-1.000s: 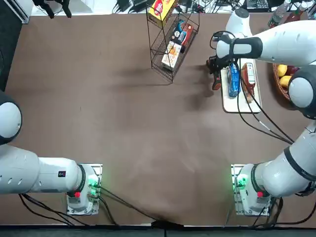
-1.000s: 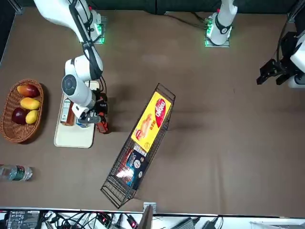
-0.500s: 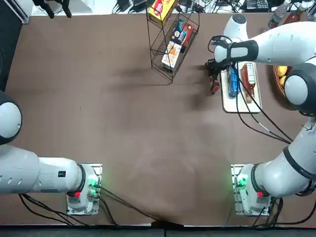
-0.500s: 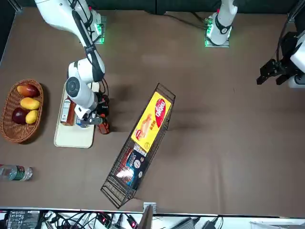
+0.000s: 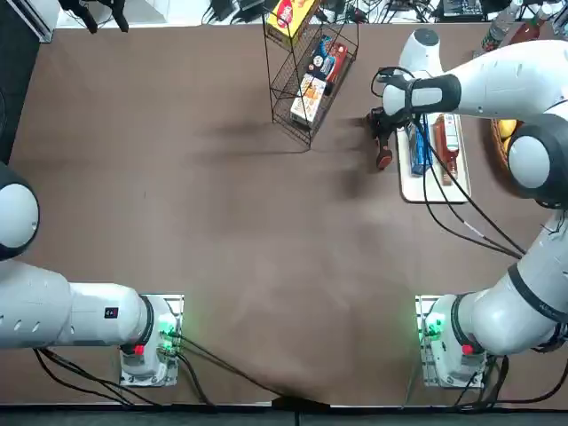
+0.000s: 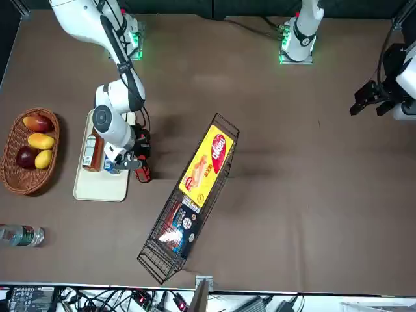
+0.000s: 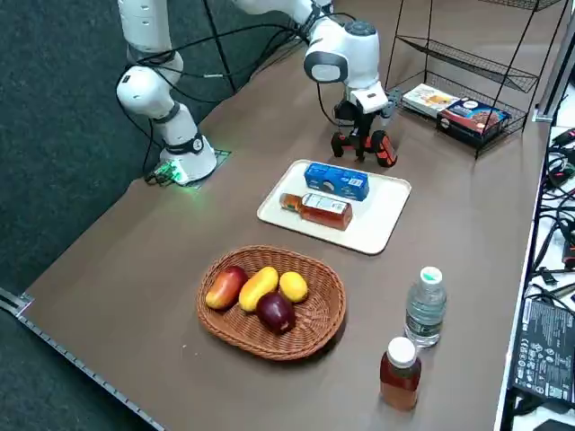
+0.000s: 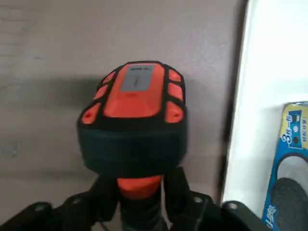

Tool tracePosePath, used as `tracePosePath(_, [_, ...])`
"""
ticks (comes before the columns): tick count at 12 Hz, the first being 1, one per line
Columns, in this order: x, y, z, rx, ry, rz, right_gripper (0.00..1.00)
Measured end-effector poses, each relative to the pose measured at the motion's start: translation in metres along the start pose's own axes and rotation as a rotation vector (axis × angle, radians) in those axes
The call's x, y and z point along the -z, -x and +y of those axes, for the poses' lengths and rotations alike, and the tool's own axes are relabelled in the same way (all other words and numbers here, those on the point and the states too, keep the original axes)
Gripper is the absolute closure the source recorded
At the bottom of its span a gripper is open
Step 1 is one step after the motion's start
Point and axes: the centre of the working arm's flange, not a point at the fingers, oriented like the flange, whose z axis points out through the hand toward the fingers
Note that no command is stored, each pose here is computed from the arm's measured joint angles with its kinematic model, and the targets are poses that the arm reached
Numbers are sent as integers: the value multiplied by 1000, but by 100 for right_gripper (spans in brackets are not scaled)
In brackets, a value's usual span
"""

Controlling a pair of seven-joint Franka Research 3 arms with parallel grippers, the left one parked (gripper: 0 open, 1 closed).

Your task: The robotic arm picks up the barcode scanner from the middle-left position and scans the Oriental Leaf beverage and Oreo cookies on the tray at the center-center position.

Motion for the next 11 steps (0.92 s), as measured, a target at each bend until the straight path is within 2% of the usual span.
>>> tracePosePath(4, [20,-10,2,-6,-6,33,8])
tracePosePath(5, [35,-14,2,-9,-9,42,0])
tracePosePath(8, [100,-27,8,-25,-15,41,0])
tracePosePath(11, [172,-34,36,-72,-18,23,0])
